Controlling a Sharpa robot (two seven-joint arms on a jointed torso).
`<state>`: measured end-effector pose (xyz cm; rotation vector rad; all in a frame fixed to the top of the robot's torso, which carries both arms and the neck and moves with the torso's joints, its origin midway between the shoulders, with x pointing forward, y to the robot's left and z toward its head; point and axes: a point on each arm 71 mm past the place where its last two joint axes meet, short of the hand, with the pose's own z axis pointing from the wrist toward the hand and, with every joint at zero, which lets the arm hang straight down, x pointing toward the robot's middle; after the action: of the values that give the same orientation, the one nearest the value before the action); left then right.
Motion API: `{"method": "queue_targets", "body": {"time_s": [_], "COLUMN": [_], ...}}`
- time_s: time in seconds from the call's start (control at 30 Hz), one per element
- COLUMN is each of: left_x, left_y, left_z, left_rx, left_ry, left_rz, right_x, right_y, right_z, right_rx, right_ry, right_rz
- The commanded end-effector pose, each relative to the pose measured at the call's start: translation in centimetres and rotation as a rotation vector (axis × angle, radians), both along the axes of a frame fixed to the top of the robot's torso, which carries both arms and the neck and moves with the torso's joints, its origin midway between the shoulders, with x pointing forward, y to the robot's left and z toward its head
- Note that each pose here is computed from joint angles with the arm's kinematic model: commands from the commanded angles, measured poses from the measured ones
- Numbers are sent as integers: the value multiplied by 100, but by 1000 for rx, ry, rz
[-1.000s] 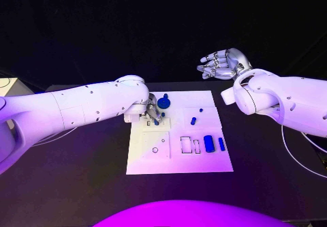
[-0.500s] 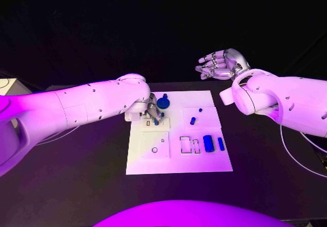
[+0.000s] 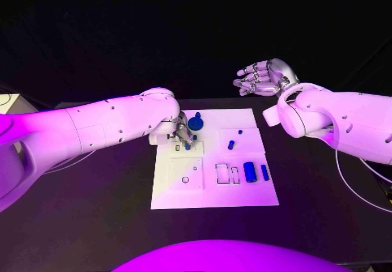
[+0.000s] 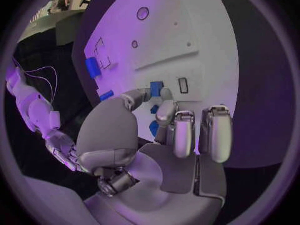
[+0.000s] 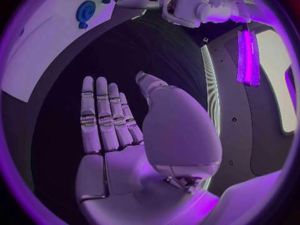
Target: Assemble the parts on the task board
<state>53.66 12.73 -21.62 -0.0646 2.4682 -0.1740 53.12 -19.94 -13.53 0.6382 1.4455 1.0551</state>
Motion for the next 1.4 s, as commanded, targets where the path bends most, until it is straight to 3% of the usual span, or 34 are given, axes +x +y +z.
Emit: {"method": "queue_targets", "body": {"time_s": [0.03, 0.7, 1.4], "left_x": [-10, 29, 14], "left_y": [47, 135, 150], "left_z": [-81, -75, -78], "left_rx": [43, 82, 86], "left_ry": [6, -21, -21], "left_rz": [7, 18, 4], "right_x": [-9, -17, -22], "right_y": [18, 2, -14], "right_z": [0, 1, -1], "right_rx": [1, 1, 1], "right_ry": [0, -1, 1], "right_rz": [22, 21, 22]}}
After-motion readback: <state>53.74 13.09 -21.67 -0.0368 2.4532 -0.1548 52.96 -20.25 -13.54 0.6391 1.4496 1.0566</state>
